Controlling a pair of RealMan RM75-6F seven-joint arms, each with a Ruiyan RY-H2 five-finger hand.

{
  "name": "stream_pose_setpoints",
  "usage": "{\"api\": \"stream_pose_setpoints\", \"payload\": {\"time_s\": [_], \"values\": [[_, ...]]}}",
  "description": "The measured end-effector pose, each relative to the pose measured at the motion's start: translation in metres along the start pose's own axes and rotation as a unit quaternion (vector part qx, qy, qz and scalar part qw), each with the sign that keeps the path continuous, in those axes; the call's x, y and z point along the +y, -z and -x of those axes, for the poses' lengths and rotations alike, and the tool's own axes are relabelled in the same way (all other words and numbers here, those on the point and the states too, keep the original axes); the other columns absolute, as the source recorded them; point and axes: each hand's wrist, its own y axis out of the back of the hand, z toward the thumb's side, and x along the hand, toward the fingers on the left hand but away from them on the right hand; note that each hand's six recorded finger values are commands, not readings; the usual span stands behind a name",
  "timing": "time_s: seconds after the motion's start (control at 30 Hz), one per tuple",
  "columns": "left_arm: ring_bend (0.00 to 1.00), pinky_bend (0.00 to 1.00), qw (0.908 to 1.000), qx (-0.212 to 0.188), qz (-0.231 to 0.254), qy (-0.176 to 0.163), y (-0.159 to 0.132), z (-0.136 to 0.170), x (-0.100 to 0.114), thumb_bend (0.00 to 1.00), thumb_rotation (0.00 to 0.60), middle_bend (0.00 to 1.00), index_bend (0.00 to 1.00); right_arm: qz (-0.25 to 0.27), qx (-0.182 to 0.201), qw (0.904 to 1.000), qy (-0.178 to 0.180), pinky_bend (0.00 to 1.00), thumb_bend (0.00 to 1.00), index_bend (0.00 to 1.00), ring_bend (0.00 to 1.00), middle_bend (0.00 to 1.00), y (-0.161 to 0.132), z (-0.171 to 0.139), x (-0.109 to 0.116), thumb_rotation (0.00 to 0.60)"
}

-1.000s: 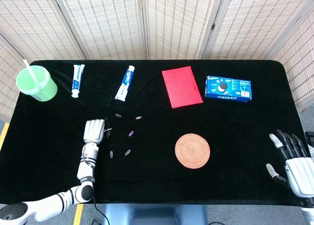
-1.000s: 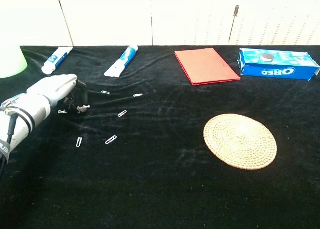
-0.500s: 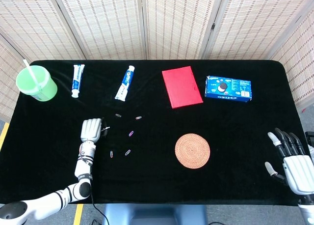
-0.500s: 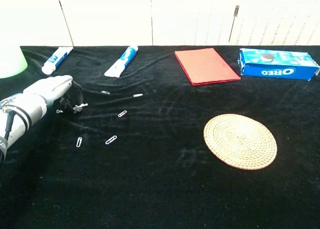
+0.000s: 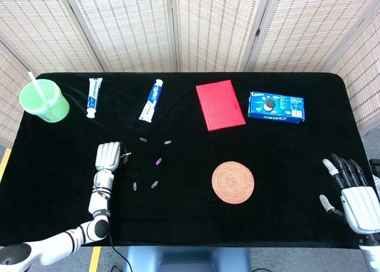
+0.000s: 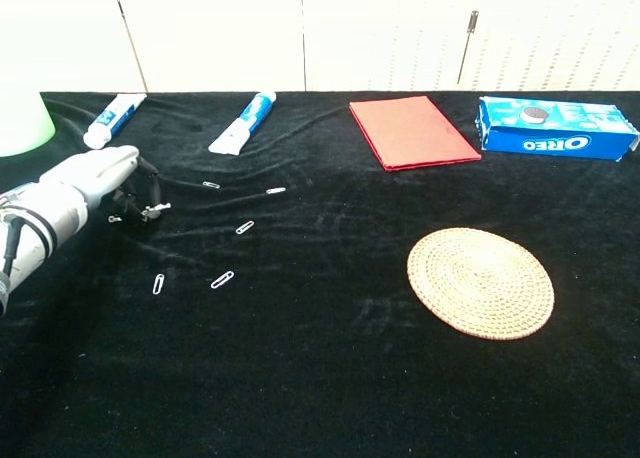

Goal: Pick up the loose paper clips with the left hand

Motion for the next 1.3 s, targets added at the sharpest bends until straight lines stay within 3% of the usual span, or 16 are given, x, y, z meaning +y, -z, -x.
{"api": "stream_pose_setpoints", "payload": {"time_s": [0.17,0.3,0.43,0.7,0.83,1.07,1.3], "values": [[1.0,1.0,0.9998,-0.007,0.016,-0.009,-0.003,0.005,0.009,0.51,0.6,1.0,0.83,0.001,0.002,1.0,0.003,0.0,0.35,0.0,0.0,0.0,-0.001,-0.001,0.001,0.6],[1.0,1.0,0.9969,-0.024,0.062,-0.043,-0.01,0.012,0.023,0.51,0.6,1.0,0.83,0.003,0.003,1.0,0.003,0.0,0.35,0.0,0.0,0.0,-0.001,0.0,0.001,0.6],[1.0,1.0,0.9852,-0.057,0.143,-0.074,-0.021,0.025,0.04,0.52,0.6,1.0,0.83,0.005,0.006,1.0,0.006,0.0,0.35,0.0,0.0,0.0,-0.001,0.0,0.002,0.6],[1.0,1.0,0.965,-0.092,0.239,-0.057,-0.039,0.058,0.057,0.53,0.6,1.0,0.83,0.008,0.013,0.9999,0.006,0.0,0.35,0.0,0.0,0.0,-0.004,0.0,0.001,0.6],[1.0,1.0,0.9629,-0.096,0.249,-0.038,-0.041,0.077,0.045,0.53,0.6,1.0,0.83,0.008,0.022,0.9997,0.011,0.0,0.35,0.0,0.0,0.0,-0.008,-0.002,0.004,0.6],[1.0,1.0,0.9603,-0.096,0.262,-0.004,-0.046,0.095,0.01,0.53,0.6,1.0,0.83,0.022,0.03,0.9974,0.062,0.0,0.35,0.0,0.0,0.0,-0.009,-0.017,0.026,0.6],[1.0,1.0,0.9625,-0.096,0.254,0.003,-0.05,0.098,-0.008,0.53,0.6,1.0,0.84,0.026,0.036,0.9972,0.06,0.0,0.35,0.0,0.0,0.0,-0.007,-0.025,0.028,0.6]]}}
